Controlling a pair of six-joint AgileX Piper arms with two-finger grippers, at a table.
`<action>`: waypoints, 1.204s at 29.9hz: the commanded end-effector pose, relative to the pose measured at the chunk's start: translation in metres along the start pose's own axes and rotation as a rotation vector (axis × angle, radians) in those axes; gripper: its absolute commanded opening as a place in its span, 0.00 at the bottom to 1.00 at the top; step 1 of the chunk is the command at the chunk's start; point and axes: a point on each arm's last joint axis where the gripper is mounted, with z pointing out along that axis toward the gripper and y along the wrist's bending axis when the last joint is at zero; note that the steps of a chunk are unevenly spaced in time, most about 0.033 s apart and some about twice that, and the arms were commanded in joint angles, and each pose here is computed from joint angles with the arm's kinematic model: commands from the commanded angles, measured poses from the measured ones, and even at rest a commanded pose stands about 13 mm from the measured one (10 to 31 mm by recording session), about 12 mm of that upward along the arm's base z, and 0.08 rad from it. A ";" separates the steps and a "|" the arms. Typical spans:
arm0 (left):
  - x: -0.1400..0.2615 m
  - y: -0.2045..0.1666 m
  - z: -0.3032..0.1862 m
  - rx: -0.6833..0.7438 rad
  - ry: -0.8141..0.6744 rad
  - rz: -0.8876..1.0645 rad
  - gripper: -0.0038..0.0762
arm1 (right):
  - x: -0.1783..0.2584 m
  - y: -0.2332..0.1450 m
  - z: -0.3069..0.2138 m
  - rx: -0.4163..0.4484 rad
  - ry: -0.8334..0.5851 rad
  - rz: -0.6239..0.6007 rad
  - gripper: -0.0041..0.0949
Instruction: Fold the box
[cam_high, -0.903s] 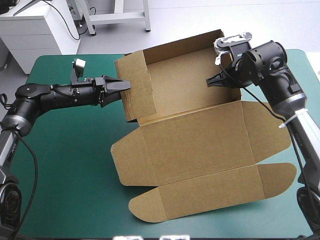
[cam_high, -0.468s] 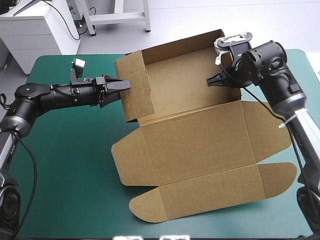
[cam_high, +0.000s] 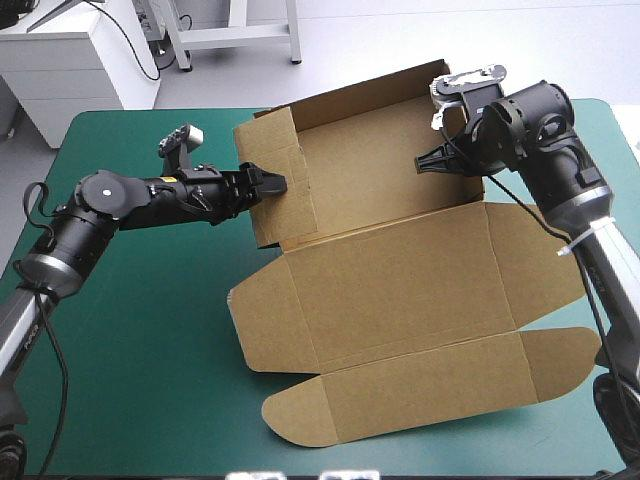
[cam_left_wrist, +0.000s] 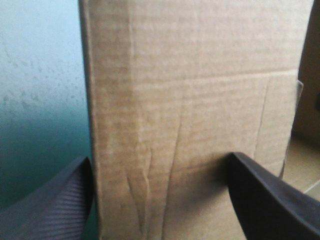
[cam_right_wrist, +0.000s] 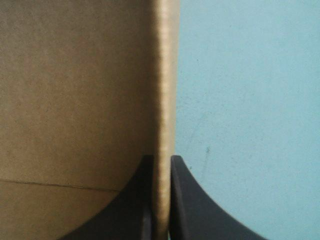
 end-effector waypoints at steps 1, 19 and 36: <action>-0.003 -0.022 -0.008 -0.005 -0.095 0.016 0.72 | -0.009 -0.002 -0.035 -0.003 -0.136 0.009 0.02; -0.004 -0.017 0.006 -0.103 -0.151 -0.009 0.72 | -0.016 0.014 -0.066 -0.021 -0.211 0.011 0.02; -0.013 -0.013 0.023 -0.029 -0.218 -0.029 0.72 | -0.014 0.024 -0.067 -0.095 -0.197 -0.007 0.02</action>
